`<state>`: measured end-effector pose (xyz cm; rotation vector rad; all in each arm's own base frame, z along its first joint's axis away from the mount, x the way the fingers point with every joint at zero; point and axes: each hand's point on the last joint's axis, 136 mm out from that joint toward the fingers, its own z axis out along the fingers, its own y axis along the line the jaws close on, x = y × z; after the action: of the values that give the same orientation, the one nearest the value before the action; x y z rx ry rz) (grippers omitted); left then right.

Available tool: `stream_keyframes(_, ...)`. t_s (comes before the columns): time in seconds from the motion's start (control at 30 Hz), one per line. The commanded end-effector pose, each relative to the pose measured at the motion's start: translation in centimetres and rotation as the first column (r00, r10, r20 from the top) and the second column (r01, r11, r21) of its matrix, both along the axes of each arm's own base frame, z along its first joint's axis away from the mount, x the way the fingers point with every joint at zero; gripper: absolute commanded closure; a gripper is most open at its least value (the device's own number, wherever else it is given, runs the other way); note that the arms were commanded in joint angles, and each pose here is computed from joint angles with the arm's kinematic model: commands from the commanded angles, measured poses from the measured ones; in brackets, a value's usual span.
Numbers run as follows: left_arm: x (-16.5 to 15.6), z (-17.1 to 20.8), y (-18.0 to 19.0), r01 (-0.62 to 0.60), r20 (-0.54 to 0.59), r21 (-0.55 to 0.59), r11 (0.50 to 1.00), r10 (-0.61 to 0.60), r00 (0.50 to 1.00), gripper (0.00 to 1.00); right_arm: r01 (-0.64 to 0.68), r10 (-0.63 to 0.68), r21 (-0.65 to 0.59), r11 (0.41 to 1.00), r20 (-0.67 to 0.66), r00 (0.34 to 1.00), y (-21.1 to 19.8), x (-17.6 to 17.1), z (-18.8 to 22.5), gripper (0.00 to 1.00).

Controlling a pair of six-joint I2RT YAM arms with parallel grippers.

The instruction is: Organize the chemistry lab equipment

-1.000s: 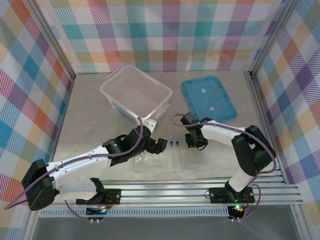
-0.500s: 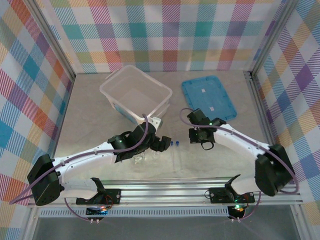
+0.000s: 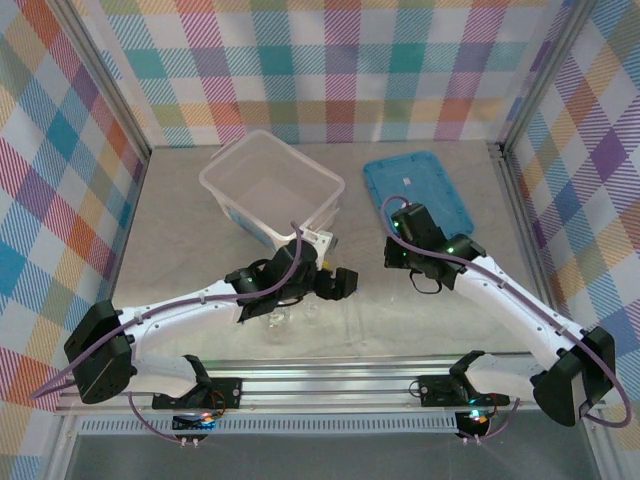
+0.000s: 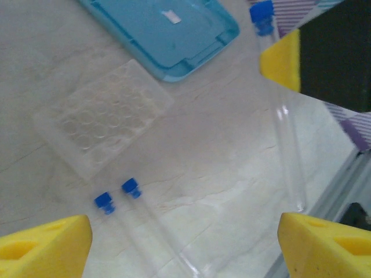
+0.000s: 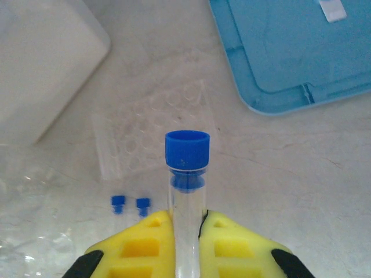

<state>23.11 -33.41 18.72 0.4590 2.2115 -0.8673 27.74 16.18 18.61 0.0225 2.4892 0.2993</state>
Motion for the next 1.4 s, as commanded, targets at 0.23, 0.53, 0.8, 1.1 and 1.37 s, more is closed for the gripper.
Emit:
stream_keyframes(0.23, -1.3, 2.3, -3.7, 0.089, -0.046, -0.268, 0.959, -0.105, 0.993, 0.20, -0.025, 0.005, 0.235, 0.972, 0.089, 0.996, 2.8, 0.6, 5.1, 0.89)
stream_keyframes(0.53, -1.0, 2.0, -6.5, 0.109, -0.114, -0.379, 0.919, -0.164, 0.980, 0.26, -0.072, 0.025, 0.345, 0.936, 0.138, 0.990, 4.2, 0.4, 6.9, 0.88)
stream_keyframes(0.8, -0.6, 2.9, -7.1, 0.085, -0.142, -0.482, 0.872, -0.174, 0.974, 0.36, -0.075, 0.028, 0.355, 0.932, 0.135, 0.990, 4.6, 0.5, 6.9, 0.88)
stream_keyframes(1.1, -0.8, 2.6, -7.4, 0.088, -0.170, -0.479, 0.873, -0.191, 0.967, 0.52, -0.082, 0.038, 0.357, 0.931, 0.130, 0.991, 5.3, 0.7, 6.5, 0.88)
stream_keyframes(1.37, -0.7, 2.8, -6.9, 0.074, -0.170, -0.478, 0.875, -0.174, 0.970, 0.67, -0.100, 0.055, 0.347, 0.933, 0.139, 0.989, 5.4, 0.7, 6.8, 0.89)
